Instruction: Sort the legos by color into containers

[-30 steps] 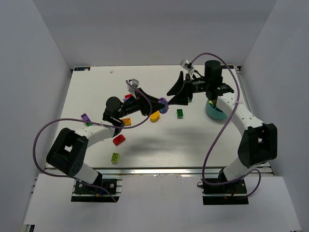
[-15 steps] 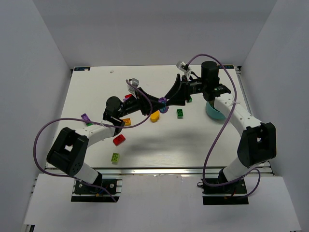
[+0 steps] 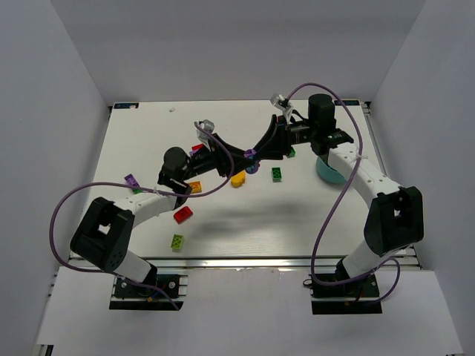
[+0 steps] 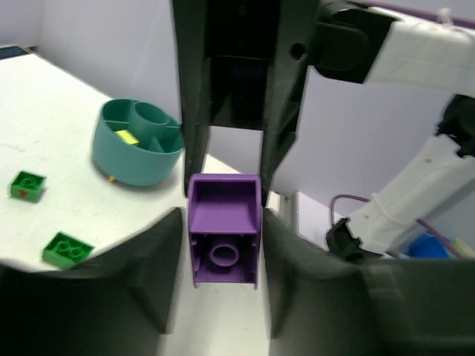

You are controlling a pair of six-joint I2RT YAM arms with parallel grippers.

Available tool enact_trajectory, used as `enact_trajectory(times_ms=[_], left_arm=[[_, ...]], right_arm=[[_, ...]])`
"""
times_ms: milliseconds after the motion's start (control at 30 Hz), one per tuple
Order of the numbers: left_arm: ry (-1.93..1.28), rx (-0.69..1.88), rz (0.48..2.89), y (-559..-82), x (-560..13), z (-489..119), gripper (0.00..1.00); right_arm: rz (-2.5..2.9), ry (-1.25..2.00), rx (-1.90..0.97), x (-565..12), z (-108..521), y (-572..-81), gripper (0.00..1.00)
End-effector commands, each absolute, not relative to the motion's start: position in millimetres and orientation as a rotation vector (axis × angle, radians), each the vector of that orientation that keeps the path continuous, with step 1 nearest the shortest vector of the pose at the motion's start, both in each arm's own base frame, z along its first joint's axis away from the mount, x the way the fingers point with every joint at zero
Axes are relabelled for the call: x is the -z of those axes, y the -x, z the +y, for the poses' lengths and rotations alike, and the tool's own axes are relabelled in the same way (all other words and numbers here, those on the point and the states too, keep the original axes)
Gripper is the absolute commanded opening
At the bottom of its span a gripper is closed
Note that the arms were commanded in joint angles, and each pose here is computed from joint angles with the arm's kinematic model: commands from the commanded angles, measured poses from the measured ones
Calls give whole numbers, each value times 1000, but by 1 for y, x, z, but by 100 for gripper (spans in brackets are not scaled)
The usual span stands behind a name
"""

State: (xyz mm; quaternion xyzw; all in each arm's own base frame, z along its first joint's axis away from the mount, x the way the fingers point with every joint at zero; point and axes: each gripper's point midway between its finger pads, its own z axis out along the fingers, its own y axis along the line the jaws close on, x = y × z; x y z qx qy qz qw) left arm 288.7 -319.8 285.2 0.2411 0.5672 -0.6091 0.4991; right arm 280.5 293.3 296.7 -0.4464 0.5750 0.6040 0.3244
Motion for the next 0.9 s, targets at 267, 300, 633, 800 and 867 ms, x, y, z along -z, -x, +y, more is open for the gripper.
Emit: enact_trajectory(times_ms=[267,300,633,800,867], left_arm=[[-252,1125,1643,-333,-256,-267,72],[-155,1018,1718,-340,-248,-243,72],[162,711,1947,-338,-197,-153,60],[178,690,1957,-335,-193,-140,60],[176,690,1954,-334,-193,-139,60]], right_arm=[[1673,1126,-854,-270,192,-350,0],[1725,1141,-657,-265,152,-357,0],[1864,1274,-41,-226,30,-364,0],[1862,1367,-20,-210,14,-363,0],[1853,1408,-16,-206,13,-362,0]])
